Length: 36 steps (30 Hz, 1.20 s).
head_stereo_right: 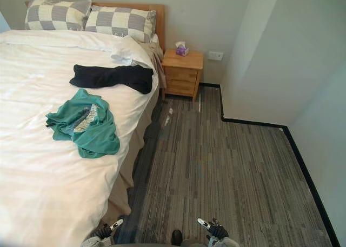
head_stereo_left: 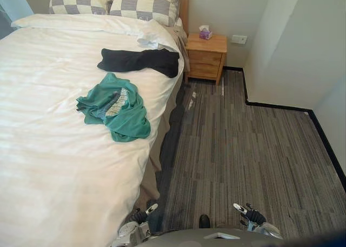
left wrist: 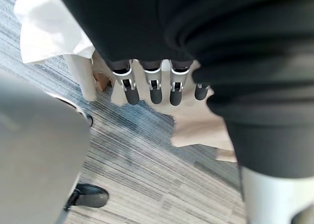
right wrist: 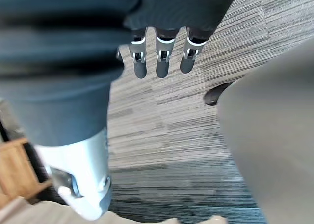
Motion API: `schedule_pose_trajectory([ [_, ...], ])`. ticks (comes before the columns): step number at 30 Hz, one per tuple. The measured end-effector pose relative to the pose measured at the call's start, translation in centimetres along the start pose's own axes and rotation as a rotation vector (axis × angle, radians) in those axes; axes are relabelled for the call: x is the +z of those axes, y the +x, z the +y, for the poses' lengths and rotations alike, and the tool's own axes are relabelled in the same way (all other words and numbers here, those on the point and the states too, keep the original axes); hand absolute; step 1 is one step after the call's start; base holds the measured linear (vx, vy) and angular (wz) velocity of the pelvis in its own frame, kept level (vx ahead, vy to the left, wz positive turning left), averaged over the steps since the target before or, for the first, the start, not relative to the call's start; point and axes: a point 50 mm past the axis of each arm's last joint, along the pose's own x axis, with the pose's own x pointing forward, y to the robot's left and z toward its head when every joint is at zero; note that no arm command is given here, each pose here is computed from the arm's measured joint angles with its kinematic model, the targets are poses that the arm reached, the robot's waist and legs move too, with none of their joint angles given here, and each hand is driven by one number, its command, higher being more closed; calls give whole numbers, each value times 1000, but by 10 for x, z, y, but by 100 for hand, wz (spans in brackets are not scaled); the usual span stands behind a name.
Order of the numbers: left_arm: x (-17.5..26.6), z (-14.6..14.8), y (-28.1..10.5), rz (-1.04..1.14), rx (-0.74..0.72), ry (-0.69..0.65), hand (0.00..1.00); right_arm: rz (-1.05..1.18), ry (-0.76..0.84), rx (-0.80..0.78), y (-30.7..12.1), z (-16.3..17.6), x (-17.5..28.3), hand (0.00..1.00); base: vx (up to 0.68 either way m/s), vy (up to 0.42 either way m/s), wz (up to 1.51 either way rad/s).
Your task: Tidy the bed and pick cloth on bed and put in laundry
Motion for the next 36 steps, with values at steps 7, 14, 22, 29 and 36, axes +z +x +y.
schedule_pose_trajectory([
  [7,-1,6,-4,-83,-17,-100,0,-125,46,23,-6,1,2,0,125,-16,-27],
  [14,11,2,-7,-173,-28,-168,0,-141,-41,72,-7,0,12,0,270,-53,-34],
  [22,11,-3,-10,-204,-32,-201,0,-101,-31,82,-7,4,4,0,322,127,-38],
  [29,16,0,-11,-245,-49,-219,0,-98,-44,84,-6,11,3,0,353,193,-13],
  [36,12,4,-8,-207,-65,-104,0,-119,43,16,-8,-3,5,0,376,45,34],
])
